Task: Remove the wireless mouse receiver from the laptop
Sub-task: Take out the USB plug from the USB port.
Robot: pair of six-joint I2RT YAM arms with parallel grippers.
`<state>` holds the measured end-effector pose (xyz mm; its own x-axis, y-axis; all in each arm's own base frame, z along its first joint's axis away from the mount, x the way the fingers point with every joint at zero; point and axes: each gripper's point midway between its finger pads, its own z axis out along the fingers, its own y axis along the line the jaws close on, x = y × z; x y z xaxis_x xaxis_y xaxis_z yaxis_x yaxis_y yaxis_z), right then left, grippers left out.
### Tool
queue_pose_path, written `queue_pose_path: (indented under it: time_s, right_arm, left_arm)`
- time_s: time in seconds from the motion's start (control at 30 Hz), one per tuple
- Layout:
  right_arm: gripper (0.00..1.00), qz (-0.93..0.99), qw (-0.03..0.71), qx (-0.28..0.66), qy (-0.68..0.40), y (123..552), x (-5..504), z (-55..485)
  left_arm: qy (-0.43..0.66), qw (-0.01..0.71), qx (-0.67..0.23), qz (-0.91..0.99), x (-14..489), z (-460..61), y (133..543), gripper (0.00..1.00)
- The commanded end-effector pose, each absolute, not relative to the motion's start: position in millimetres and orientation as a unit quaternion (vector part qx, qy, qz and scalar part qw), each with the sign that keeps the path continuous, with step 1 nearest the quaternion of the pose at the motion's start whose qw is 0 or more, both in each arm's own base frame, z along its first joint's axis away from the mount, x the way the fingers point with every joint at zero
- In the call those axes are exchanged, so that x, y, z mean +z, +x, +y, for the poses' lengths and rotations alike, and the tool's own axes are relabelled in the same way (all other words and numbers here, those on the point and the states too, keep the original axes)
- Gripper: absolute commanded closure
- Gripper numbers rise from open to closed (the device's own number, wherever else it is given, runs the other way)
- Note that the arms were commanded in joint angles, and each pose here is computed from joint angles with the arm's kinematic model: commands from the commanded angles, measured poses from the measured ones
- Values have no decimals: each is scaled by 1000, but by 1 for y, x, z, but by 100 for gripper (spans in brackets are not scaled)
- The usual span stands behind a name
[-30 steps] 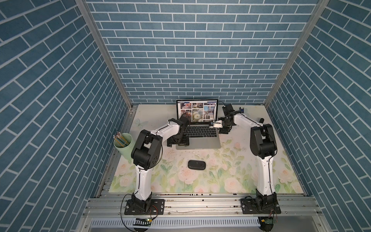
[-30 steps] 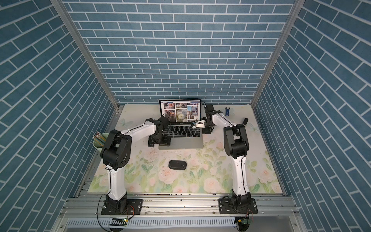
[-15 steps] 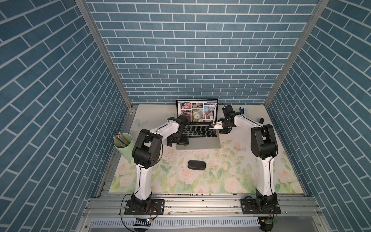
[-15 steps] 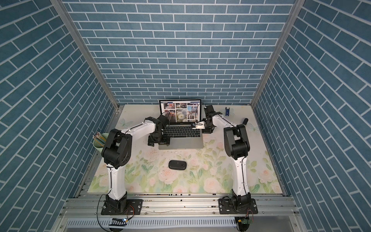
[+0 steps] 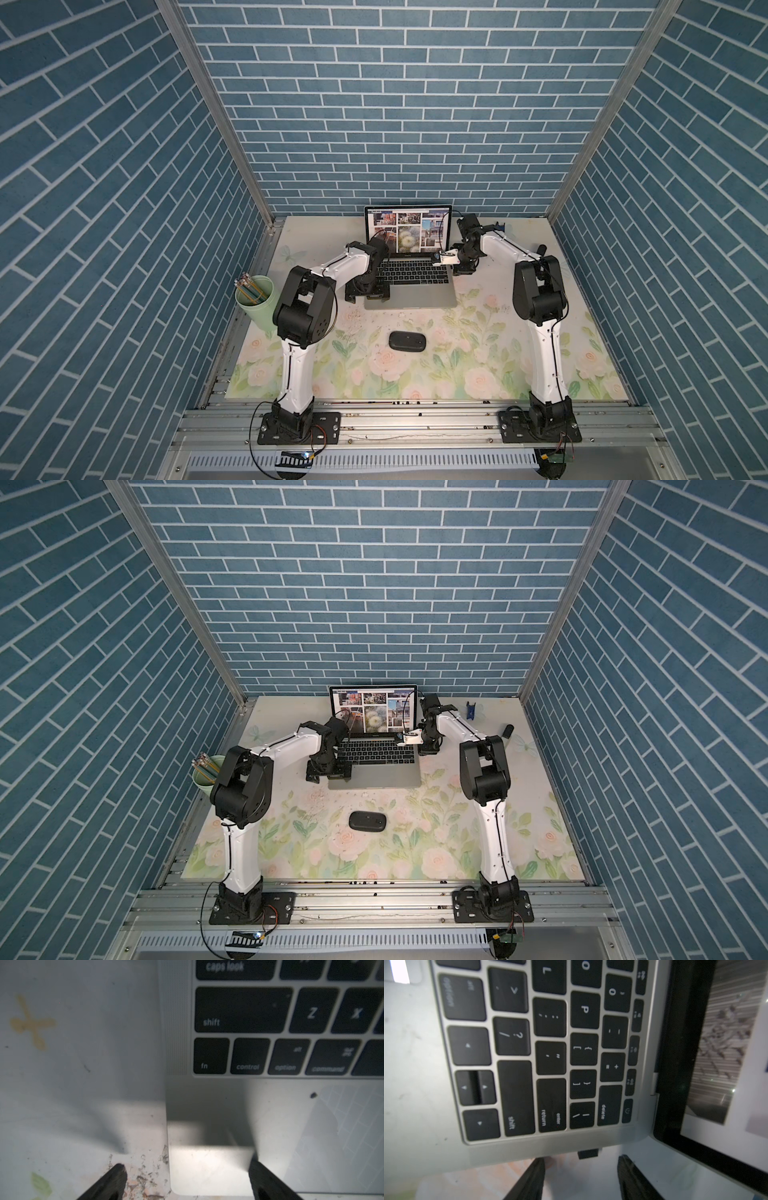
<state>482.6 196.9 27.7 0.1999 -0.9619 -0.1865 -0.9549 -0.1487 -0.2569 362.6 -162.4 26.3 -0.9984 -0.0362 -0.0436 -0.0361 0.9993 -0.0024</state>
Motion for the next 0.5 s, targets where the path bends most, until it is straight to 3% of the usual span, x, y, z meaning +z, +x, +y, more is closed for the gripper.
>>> queue_pose_path:
  time_s: [0.0, 0.47]
  right_arm:
    - [41, 640, 38, 43, -767, 438, -43, 177]
    - [46, 639, 19, 61, -767, 440, -65, 180]
  left_arm:
    - [-12, -26, 28, 999, -1, -151, 345, 3]
    - [0, -35, 22, 999, -3, -153, 343, 4]
